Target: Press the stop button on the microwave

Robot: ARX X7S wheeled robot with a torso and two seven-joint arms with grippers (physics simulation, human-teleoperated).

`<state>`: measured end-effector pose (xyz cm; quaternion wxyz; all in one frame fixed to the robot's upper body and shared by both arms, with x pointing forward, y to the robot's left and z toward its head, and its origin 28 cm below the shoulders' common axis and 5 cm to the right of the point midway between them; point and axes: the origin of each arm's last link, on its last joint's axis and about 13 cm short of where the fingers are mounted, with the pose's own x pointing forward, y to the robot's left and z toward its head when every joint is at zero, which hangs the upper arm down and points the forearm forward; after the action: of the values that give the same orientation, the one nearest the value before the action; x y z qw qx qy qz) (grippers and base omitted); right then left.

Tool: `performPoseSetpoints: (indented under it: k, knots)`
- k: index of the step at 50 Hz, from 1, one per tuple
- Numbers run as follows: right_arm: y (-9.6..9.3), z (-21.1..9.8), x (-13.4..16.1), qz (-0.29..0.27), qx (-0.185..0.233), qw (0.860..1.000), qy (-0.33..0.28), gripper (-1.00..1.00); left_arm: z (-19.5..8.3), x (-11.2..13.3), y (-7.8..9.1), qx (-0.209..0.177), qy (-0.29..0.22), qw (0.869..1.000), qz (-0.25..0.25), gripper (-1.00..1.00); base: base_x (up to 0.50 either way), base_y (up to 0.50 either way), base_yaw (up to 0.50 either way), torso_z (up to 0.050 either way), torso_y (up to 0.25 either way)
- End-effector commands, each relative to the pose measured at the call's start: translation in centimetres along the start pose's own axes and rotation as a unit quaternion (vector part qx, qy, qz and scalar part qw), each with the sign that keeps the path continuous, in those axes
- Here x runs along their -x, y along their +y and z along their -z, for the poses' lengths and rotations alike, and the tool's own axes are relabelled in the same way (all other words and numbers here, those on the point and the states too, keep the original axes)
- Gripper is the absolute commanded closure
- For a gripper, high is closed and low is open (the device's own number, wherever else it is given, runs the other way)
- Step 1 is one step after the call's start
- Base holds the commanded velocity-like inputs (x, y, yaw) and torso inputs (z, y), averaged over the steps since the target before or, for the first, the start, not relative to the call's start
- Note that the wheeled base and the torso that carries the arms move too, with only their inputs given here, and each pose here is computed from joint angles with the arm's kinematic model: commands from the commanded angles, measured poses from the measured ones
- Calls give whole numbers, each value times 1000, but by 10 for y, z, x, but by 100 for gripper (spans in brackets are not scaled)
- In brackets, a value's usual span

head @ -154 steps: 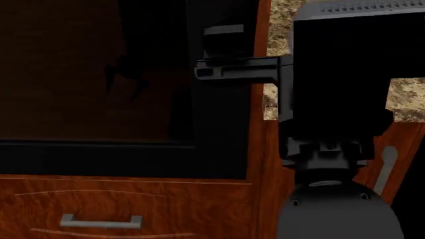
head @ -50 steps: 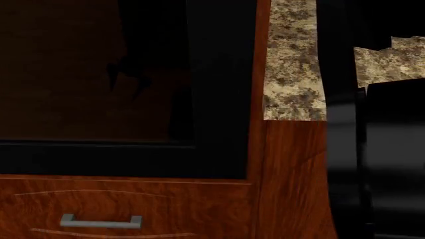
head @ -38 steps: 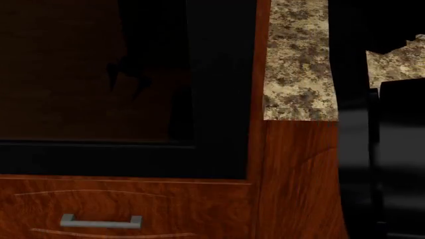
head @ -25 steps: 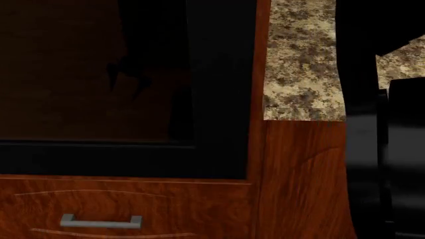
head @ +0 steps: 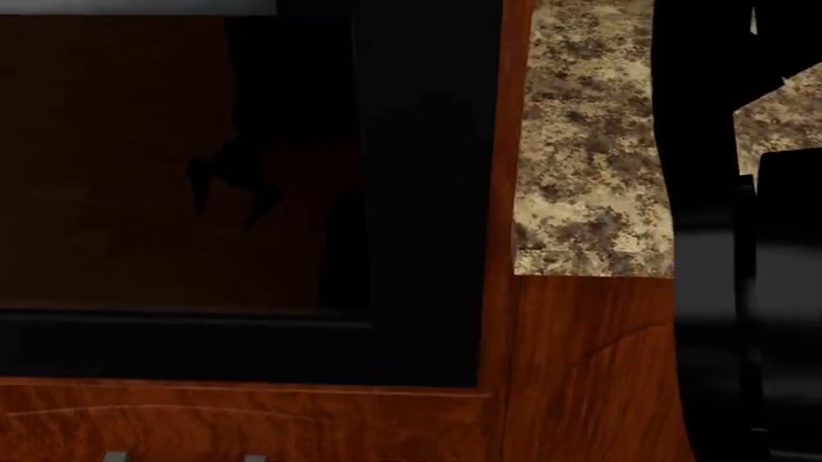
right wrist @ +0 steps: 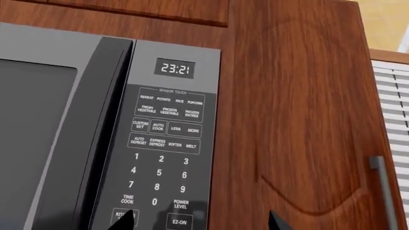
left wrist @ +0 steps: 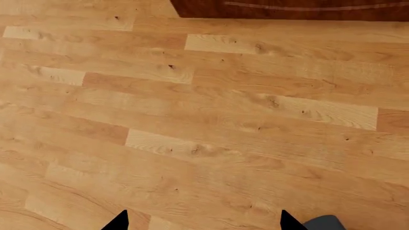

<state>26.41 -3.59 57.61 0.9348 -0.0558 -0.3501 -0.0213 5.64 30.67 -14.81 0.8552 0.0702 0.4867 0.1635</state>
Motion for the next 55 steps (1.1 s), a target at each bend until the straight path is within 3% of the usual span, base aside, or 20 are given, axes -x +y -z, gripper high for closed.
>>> performPoseSetpoints:
  k: [1, 11, 19, 42, 55]
  knots:
    - [3, -4, -1, 7, -1, 1000, -15, -100, 2, 1, 0, 0, 3, 1000, 0, -100, 0, 0, 0, 0, 0]
    - [-3, -15, 1, 25, -32, 998, -45, -100, 2, 1, 0, 0, 3, 1000, 0, -100, 52, 200, 0, 0, 0]
    - [0, -10, 2, 18, -27, 999, -40, -100, 2, 1, 0, 0, 3, 1000, 0, -100, 0, 0, 0, 0, 0]
    - [2, 2, 3, -8, -24, 999, -29, -100, 2, 1, 0, 0, 3, 1000, 0, -100, 54, 52, 0, 49, 0]
    - [-1, 11, 0, 11, -30, 999, -24, -100, 2, 1, 0, 0, 3, 1000, 0, -100, 102, 90, 0, 35, 0]
